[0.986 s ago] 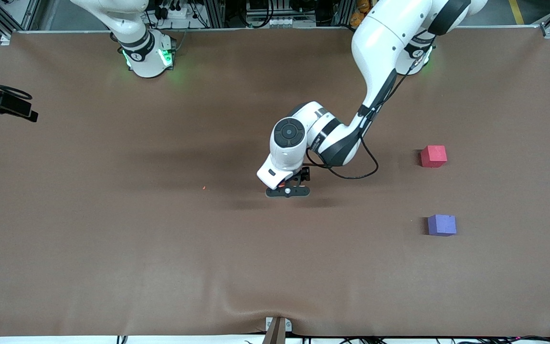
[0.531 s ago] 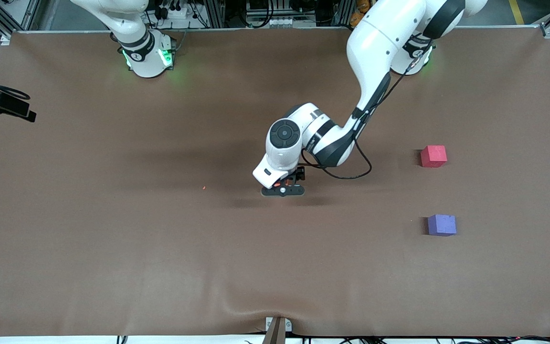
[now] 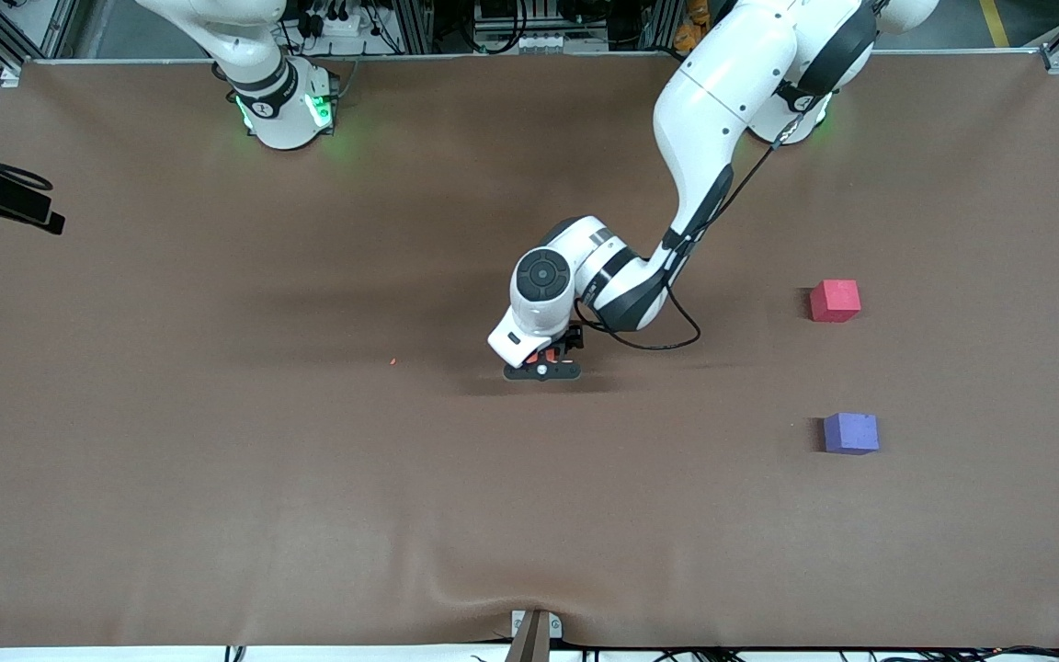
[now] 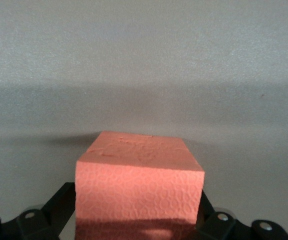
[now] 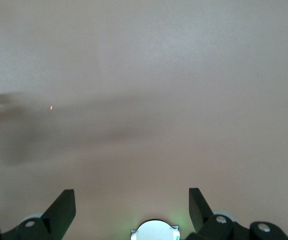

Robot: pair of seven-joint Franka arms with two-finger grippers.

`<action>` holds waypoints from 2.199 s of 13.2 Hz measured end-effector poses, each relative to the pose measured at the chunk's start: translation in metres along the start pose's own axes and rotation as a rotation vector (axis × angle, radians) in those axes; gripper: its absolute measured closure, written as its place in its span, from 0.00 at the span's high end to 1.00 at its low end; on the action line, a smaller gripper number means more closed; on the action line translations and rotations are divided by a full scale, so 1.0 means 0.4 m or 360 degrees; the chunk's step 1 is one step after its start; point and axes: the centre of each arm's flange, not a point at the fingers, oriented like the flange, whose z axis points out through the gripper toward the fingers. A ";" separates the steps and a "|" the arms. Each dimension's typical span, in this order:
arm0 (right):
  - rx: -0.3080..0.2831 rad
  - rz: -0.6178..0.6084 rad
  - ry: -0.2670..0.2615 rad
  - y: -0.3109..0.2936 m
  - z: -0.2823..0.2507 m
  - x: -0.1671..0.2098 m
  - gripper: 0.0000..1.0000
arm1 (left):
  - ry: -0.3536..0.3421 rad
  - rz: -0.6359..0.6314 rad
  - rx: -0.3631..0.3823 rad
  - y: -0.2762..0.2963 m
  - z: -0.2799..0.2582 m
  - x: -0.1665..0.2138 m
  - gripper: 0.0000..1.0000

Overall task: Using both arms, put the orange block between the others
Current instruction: 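Lower the left gripper and grasp the orange cube, then carry the orange cube between the pink and purple cubes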

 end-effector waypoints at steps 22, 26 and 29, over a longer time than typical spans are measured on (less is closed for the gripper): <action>0.0000 0.0001 0.0005 0.001 -0.003 0.000 1.00 | -0.0087 -0.0303 0.0160 -0.555 -0.260 0.358 0.55; 0.0000 0.0001 0.0006 0.002 -0.003 0.000 1.00 | -0.0143 -0.0281 0.0145 -0.888 -0.283 0.434 0.55; 0.0001 0.0005 0.0006 0.005 -0.004 0.000 1.00 | -0.0188 -0.0271 0.0151 -1.007 -0.313 0.398 0.55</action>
